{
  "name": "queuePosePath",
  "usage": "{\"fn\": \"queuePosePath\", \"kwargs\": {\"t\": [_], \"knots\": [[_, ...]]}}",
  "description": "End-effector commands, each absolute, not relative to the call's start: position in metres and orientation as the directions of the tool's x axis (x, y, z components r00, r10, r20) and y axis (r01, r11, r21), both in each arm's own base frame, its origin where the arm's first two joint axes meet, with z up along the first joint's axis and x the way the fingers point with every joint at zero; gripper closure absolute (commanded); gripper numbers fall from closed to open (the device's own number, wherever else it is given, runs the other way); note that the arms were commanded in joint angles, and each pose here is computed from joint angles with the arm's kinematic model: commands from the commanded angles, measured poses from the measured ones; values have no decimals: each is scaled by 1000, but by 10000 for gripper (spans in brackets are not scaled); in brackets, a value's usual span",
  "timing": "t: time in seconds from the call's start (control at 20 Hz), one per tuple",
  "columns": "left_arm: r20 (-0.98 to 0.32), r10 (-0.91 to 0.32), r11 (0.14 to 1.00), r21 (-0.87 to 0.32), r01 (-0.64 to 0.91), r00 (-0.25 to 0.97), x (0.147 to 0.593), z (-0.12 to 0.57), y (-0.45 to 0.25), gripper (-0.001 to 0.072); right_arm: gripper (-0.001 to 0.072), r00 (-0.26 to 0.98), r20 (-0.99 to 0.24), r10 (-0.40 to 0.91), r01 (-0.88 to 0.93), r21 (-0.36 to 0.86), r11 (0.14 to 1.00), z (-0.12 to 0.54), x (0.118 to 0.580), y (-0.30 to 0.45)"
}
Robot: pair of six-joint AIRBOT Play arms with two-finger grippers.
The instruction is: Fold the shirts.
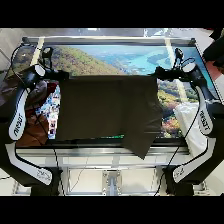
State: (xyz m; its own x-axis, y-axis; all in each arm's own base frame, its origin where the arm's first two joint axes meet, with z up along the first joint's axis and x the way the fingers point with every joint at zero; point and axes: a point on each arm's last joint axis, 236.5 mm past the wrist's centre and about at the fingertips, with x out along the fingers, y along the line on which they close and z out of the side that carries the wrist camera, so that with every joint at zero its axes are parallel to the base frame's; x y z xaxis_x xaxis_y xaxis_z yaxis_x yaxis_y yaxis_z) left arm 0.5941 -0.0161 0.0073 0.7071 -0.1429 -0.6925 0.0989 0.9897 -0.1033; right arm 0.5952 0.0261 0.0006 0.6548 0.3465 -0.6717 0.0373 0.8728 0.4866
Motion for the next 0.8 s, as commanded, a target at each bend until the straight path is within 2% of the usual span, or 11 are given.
{"fn": "queuePosePath", "kwargs": {"t": [0.0, 0.05, 0.1, 0.15, 0.2, 0.3, 0.4, 0.5, 0.6, 0.75], "knots": [[-587, -108, 990, -140, 31, 803, 624, 36, -11, 684, 524, 758, -585, 289, 83, 526, 846, 9, 627, 15], [-573, -114, 988, -148, 34, 812, 626, 47, -14, 650, 289, 762, -573, 301, 75, 539, 839, 19, 629, 17], [-553, -127, 985, -165, 42, 823, 627, 61, -19, 381, 223, 762, -562, 322, 55, 551, 833, 32, 631, 22], [-523, -142, 980, -195, 45, 840, 627, 80, -23, 50, 224, 758, -553, 346, 24, 553, 833, 48, 630, 27], [-491, -156, 974, -222, 50, 857, 625, 102, -26, 15, 224, 751, -543, 376, -15, 554, 832, 69, 628, 31], [-435, -150, 973, -225, 54, 888, 612, 150, -17, 15, 227, 721, -557, 411, -92, 512, 854, 113, 612, 26], [-475, -158, 975, -216, 59, 866, 575, 185, -3, 15, 282, 673, -635, 379, -119, 414, 903, 150, 576, 0], [-600, -123, 986, -167, 26, 791, 516, 195, 29, 15, 286, 612, -741, 277, -75, 295, 953, 172, 523, -44], [-669, -48, 988, -140, -62, 742, 458, 198, 70, 15, 286, 555, -813, 175, -1, 210, 978, 185, 466, -85], [-728, 50, 957, -161, -241, 684, 367, 157, 112, 15, 286, 517, -844, 141, 82, 212, 974, 182, 401, -116]]}}
